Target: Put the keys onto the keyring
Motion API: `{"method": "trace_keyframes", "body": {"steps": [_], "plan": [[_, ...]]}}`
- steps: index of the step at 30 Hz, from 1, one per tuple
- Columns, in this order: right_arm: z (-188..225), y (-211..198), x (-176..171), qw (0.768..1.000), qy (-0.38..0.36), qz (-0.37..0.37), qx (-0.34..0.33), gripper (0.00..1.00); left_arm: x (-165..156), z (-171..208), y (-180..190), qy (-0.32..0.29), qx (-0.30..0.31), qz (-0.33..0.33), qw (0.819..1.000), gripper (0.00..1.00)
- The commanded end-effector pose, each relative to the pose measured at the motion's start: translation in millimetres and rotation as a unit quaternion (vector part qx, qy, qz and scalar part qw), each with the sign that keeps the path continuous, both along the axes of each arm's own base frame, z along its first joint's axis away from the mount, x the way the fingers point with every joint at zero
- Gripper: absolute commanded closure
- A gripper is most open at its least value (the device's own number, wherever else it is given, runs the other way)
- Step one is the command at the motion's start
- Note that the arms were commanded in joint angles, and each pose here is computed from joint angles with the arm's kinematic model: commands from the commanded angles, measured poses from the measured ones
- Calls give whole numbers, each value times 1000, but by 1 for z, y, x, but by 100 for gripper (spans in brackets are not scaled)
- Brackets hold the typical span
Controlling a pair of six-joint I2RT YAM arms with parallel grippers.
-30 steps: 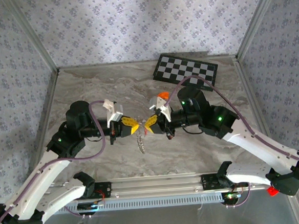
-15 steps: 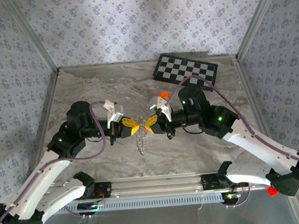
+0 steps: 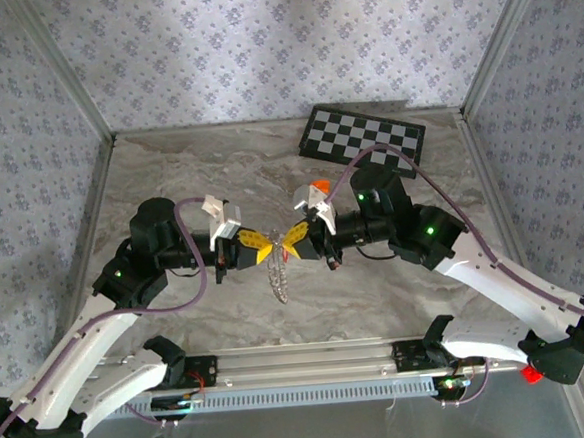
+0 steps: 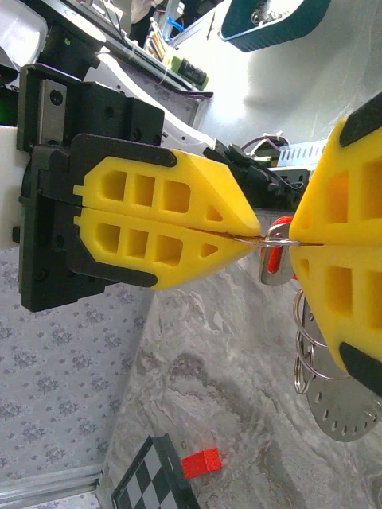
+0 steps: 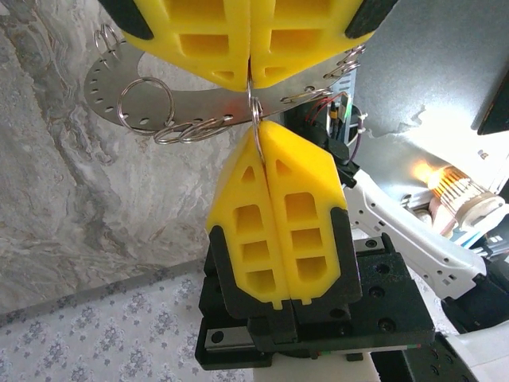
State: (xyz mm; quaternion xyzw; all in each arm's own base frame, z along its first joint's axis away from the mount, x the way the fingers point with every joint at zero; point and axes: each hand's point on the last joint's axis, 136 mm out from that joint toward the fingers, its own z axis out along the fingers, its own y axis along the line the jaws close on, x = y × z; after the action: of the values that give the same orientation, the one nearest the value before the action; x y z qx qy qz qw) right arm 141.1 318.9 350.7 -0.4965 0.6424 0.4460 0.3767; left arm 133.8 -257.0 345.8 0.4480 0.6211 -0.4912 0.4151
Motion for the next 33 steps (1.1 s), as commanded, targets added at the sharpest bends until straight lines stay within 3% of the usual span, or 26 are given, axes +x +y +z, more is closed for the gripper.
{"method": "trace_keyframes", "body": {"steps": [1, 33], "plan": [[5, 0, -3, 1000, 8, 10, 12, 100, -5, 13, -2, -29, -19, -16, 999, 100], [2, -5, -1, 1000, 17, -4, 5, 100, -5, 10, -1, -31, -17, -15, 999, 100]]}}
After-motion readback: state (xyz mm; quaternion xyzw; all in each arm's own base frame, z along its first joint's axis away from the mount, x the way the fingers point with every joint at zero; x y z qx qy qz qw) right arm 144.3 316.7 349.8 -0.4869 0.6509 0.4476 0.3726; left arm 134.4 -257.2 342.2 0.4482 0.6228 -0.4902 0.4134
